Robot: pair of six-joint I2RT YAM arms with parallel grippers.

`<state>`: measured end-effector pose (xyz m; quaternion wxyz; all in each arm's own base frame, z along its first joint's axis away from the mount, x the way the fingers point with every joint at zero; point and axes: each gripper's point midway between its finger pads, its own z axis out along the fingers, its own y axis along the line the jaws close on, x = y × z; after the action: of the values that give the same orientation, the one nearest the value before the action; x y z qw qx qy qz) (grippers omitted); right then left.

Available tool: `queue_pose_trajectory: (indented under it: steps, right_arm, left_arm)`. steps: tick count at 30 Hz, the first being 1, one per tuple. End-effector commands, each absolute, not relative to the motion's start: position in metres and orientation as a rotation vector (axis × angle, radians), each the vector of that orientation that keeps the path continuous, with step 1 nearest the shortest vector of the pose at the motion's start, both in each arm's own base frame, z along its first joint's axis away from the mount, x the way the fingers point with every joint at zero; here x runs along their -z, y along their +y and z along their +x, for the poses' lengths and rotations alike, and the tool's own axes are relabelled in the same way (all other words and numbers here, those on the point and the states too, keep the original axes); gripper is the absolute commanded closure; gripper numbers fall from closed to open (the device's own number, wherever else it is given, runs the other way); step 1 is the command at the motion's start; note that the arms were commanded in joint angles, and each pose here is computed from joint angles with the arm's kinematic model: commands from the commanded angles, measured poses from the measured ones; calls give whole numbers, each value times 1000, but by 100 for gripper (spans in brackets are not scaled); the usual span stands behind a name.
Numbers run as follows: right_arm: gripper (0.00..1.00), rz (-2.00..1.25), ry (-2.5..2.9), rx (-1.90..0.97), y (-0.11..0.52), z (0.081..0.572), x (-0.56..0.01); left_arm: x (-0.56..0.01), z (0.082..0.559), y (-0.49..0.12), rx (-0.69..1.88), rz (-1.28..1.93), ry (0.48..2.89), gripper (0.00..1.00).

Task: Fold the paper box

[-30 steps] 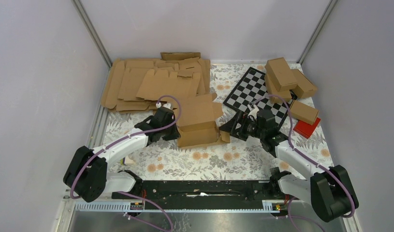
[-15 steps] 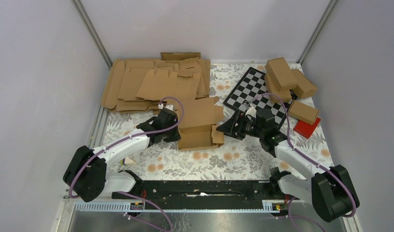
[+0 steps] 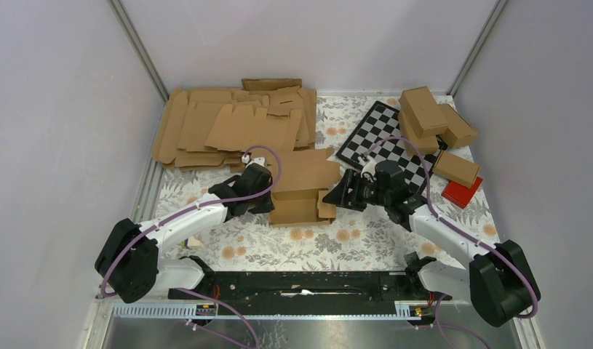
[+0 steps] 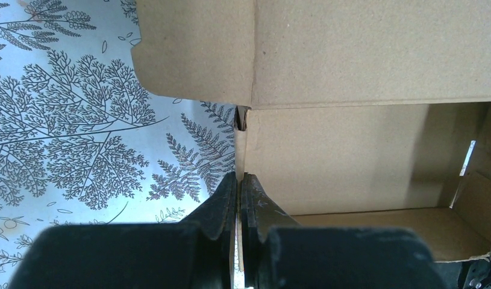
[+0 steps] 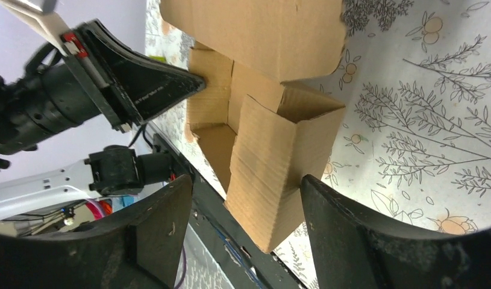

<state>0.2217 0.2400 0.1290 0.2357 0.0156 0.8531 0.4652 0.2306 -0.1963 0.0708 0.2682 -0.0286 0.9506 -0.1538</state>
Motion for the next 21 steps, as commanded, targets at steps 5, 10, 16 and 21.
queue_pose_trajectory:
  steps: [5, 10, 16, 21]
  right_arm:
    - [33, -56, 2378, -1150, 253, 218, -121]
    - [35, -112, 2422, -1035, 262, 218, -111]
    - [38, -155, 2515, -835, 262, 220, -89]
    - [40, -205, 2573, -625, 252, 222, -68]
  left_arm:
    - [-94, 246, -198, 384, -89, 2479, 100]
    - [-96, 243, -195, 332, -83, 2467, 100]
    - [-100, 242, -200, 298, -93, 2443, 100]
    - [-102, 239, -210, 297, -105, 2430, 100]
